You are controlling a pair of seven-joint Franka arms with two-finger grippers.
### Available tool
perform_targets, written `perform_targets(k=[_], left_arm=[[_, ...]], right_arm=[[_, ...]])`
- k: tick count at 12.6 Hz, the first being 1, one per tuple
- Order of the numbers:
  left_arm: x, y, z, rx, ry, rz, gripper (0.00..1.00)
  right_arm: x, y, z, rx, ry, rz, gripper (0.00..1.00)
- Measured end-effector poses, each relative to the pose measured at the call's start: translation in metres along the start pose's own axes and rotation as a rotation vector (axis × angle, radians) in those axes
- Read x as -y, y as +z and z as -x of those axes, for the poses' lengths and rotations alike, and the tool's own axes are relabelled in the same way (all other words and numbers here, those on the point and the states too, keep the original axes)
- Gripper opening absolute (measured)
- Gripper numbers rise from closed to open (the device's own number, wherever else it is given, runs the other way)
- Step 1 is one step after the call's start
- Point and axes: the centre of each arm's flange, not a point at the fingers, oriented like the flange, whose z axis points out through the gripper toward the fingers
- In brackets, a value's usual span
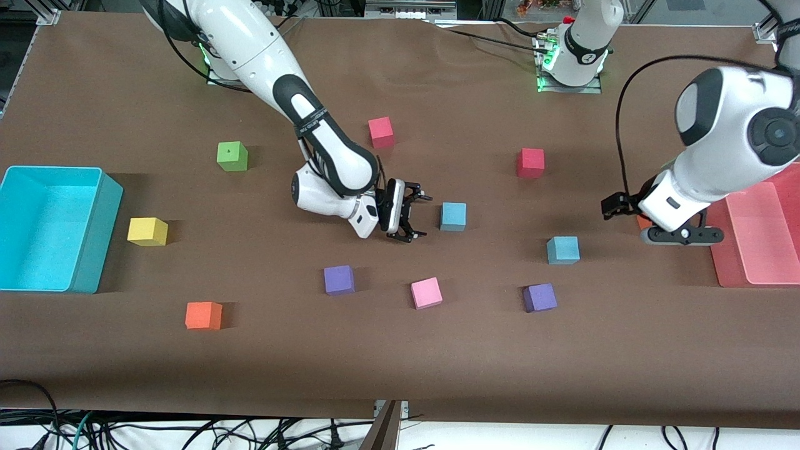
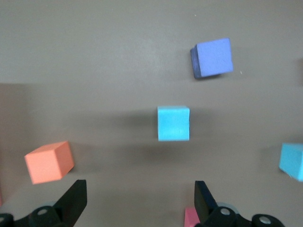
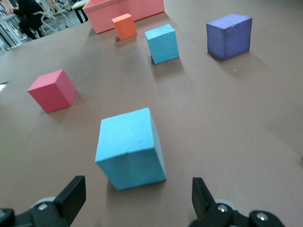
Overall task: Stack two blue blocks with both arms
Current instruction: 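Reach the left gripper to the second light blue cube and grasp it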
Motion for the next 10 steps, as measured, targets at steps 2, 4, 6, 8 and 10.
perform_targets(k=[2,4,6,8,10], left_arm=[[-0.003,0.036,-0.007,0.001,-0.045,0.007,1.00],[-0.016,0.065,-0.013,0.010,-0.065,0.012,1.00],[-0.031,0.087,-0.015,0.012,-0.086,0.015,1.00],[-0.047,0.110,-0.014,-0.004,-0.088,0.021,1.00],[-0.051,0.135,-0.016,-0.016,-0.094,0.029,1.00]], right_arm=[[0.006,0.011,-0.009,0.008,-0.024,0.029,1.00],[0.009,0.019,-0.010,0.012,-0.033,0.036,1.00],[0.007,0.020,-0.007,0.016,-0.032,0.038,1.00],[0.006,0.020,-0.006,0.018,-0.035,0.038,1.00],[0.008,0.021,-0.006,0.019,-0.047,0.036,1.00]])
